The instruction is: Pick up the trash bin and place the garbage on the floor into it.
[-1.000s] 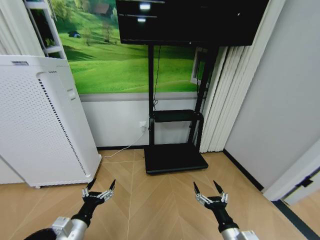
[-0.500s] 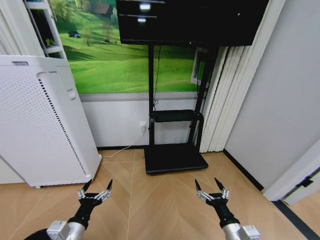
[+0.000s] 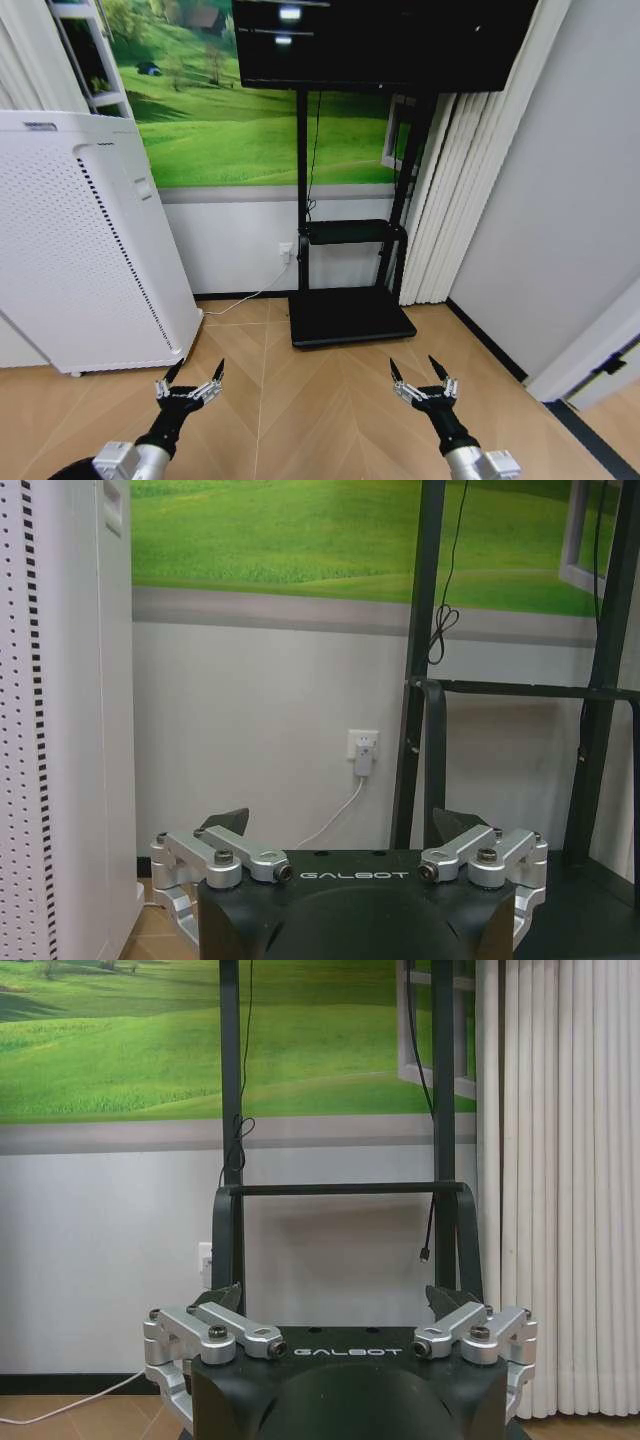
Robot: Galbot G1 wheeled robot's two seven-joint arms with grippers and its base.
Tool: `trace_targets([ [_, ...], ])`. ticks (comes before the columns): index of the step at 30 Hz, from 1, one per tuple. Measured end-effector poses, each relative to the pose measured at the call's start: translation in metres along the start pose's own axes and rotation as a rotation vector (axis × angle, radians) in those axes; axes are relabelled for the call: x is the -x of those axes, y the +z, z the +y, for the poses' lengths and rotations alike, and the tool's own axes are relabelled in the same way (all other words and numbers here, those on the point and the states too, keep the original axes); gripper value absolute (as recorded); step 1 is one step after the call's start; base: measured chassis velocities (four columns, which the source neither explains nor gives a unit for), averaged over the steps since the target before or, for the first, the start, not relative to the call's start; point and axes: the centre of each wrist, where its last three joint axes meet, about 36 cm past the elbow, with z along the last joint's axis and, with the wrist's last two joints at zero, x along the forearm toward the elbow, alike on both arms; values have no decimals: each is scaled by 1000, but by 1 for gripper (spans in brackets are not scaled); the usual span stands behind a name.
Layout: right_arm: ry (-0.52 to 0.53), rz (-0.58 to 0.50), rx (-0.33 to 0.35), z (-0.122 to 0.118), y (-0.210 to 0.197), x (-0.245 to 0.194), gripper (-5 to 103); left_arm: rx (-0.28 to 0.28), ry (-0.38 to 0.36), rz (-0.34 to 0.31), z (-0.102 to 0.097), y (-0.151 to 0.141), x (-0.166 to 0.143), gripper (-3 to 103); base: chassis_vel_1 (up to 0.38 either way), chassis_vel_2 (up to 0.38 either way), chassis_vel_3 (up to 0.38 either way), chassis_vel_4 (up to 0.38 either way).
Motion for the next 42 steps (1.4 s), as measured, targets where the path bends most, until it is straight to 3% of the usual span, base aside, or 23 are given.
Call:
trace_targets([
  [42,0,0,1,0,0,0,100,0,1,0,0,0,0,100,0,0,0,0],
])
